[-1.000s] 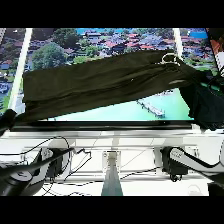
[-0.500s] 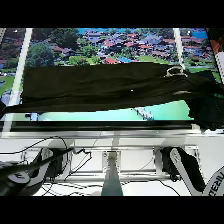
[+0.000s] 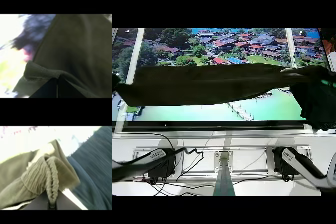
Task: Fold the clothes and pants, and hang the long-sleeved shirts on hangers.
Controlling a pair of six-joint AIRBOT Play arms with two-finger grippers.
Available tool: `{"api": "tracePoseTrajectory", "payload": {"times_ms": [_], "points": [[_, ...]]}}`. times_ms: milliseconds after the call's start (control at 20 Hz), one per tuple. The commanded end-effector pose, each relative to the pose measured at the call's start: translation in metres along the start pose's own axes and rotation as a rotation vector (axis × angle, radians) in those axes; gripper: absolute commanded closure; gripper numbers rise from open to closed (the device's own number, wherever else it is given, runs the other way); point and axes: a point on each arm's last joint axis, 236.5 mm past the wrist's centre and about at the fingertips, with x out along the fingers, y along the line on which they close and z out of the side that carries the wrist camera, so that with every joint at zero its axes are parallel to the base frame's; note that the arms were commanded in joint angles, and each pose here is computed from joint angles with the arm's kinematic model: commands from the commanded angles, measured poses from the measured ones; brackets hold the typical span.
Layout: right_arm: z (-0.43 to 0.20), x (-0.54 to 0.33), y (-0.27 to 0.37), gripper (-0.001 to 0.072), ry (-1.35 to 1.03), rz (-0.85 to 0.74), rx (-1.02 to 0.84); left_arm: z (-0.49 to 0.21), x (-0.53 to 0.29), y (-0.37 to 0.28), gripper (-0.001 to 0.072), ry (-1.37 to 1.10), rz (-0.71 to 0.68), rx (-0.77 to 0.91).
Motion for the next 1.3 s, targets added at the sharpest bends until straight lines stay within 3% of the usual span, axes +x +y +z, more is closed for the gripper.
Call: {"api": "tracePoseTrajectory", "payload": {"times_ms": [0, 150, 200, 250, 300, 550, 600, 650, 700, 850, 900, 950, 1000, 1250], "points": [[0.04, 0.061, 0.011, 0.0678, -0.054, 0.028, 0.157, 0.049, 0.05, -0.041, 0.0691, -0.067, -0.039, 0.008], [0.048, 0.116, 0.012, 0.0662, -0.02, 0.045, 0.27, 0.068, 0.085, -0.069, 0.0686, -0.124, -0.074, 0.031], [0.049, 0.132, 0.014, 0.0413, -0.028, 0.047, 0.269, 0.067, 0.096, -0.079, 0.0603, -0.132, -0.096, 0.02], [0.047, 0.145, 0.018, -0.0008, -0.028, 0.049, 0.263, 0.064, 0.102, -0.087, 0.0267, -0.124, -0.112, 0.015], [0.045, 0.151, 0.021, 0.0004, -0.023, 0.05, 0.251, 0.061, 0.104, -0.092, 0.0013, -0.119, -0.115, 0.026], [0.041, 0.145, 0.022, 0.0007, 0.005, 0.034, 0.194, 0.059, 0.058, -0.068, 0.0015, -0.072, -0.098, 0.007], [0.039, 0.141, 0.023, 0.0018, 0.018, 0.032, 0.145, 0.048, 0.047, -0.048, 0.0053, -0.017, -0.064, 0.008], [0.036, 0.137, 0.024, 0.0023, 0.032, 0.034, 0.091, 0.031, 0.035, -0.023, 0.0185, 0.066, -0.014, 0.007], [0.034, 0.134, 0.026, 0.0023, 0.045, 0.037, 0.044, 0.012, 0.024, 0.002, 0.0225, 0.145, 0.034, -0.002], [0.025, 0.131, 0.027, 0.0023, 0.083, 0.041, -0.018, -0.06, 0.002, 0.056, 0.0224, 0.33, 0.09, -0.098], [0.024, 0.131, 0.027, 0.0023, 0.089, 0.042, -0.018, -0.079, 0.003, 0.062, 0.0217, 0.341, 0.08, -0.14], [0.024, 0.131, 0.027, 0.0023, 0.09, 0.042, -0.018, -0.094, 0.009, 0.06, 0.0128, 0.323, 0.037, -0.197], [0.024, 0.131, 0.027, 0.0023, 0.089, 0.043, -0.016, -0.102, 0.019, 0.056, -0.0013, 0.291, -0.006, -0.265], [0.013, 0.132, 0.043, 0.0021, 0.123, 0.063, -0.041, -0.113, 0.074, 0.042, -0.0002, 0.143, -0.117, -0.511]]}}
